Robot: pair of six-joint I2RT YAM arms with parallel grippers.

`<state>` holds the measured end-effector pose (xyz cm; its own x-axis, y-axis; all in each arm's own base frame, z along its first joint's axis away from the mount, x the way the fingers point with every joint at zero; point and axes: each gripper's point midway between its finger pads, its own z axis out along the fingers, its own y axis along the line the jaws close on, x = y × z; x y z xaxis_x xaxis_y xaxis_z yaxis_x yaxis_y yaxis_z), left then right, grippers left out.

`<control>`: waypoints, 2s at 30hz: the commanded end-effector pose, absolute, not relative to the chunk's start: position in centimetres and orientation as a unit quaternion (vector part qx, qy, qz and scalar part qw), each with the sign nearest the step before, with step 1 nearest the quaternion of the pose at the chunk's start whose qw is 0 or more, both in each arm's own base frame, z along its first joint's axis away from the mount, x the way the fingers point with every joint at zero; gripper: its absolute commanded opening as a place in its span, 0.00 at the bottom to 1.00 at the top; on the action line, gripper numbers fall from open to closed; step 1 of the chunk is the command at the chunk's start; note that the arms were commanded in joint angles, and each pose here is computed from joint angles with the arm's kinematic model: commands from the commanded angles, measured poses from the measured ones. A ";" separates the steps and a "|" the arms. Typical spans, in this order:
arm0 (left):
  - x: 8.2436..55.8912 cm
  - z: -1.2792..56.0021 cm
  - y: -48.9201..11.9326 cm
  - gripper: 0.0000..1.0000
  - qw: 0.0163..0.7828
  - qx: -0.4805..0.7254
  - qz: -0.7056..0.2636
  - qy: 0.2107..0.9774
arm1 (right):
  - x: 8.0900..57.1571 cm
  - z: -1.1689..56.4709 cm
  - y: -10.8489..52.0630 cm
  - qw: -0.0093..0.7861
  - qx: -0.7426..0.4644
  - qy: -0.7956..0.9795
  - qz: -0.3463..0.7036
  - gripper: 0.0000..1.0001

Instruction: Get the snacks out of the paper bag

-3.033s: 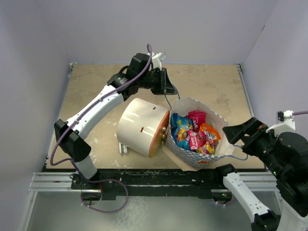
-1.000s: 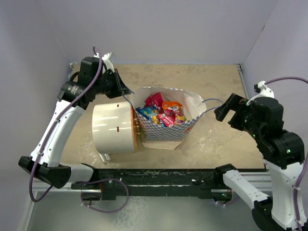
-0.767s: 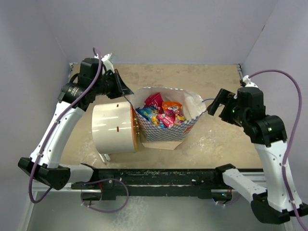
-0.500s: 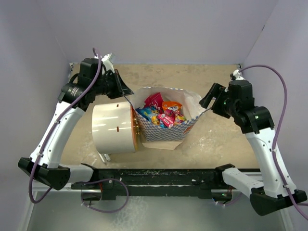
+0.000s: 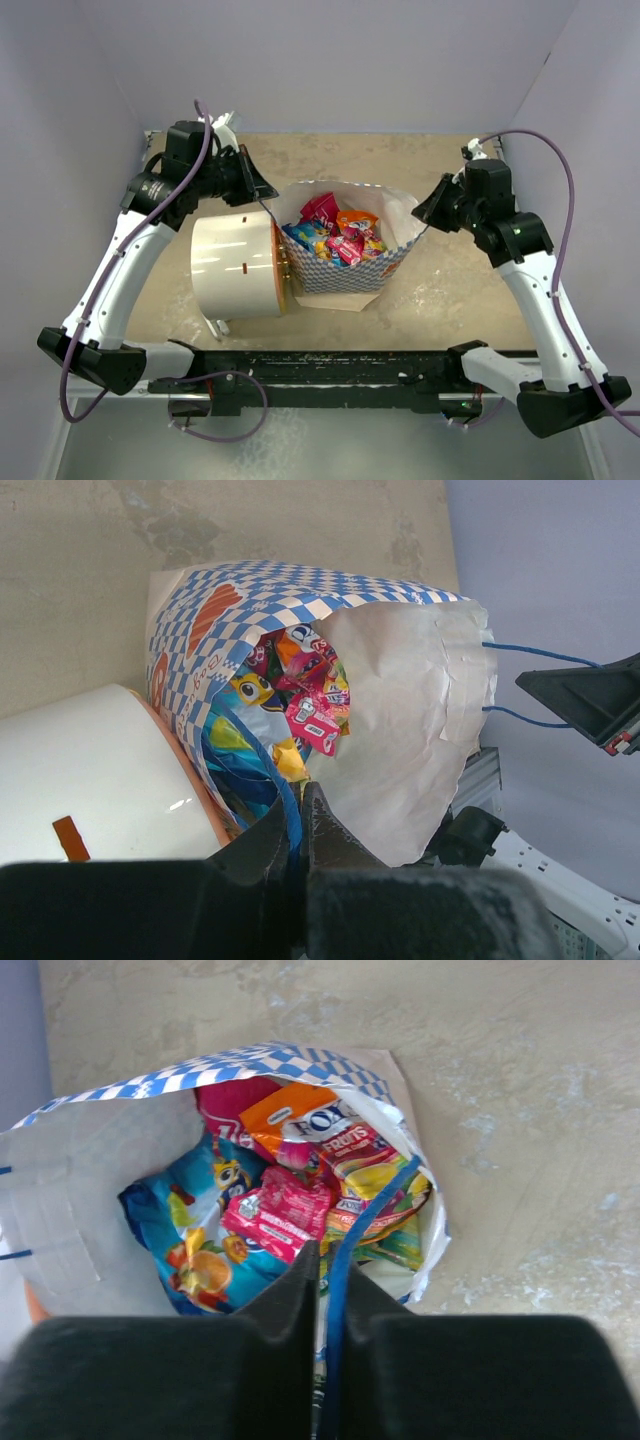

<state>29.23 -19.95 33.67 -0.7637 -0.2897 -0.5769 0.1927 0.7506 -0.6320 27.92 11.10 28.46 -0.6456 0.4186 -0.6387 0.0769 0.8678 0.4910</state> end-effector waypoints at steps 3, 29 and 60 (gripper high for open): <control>28.3 37.5 -20.0 0.04 0.380 -0.012 -0.387 0.840 | 28.0 32.4 12.6 0.444 0.094 0.850 0.268 0.00; 30.1 35.5 -22.1 0.16 0.338 -0.071 -0.438 0.830 | 27.2 36.2 11.8 0.485 0.051 0.837 0.249 0.00; 27.6 39.9 -14.7 0.00 0.454 -0.143 -0.320 0.819 | 23.3 37.4 19.4 0.420 -0.173 0.791 0.410 0.00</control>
<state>27.50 -17.05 32.75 -0.7329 -0.4565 -0.5045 -0.0331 0.7645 -0.6437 24.08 18.53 33.73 -0.6839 0.0749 -0.7257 -0.4969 0.6805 0.5385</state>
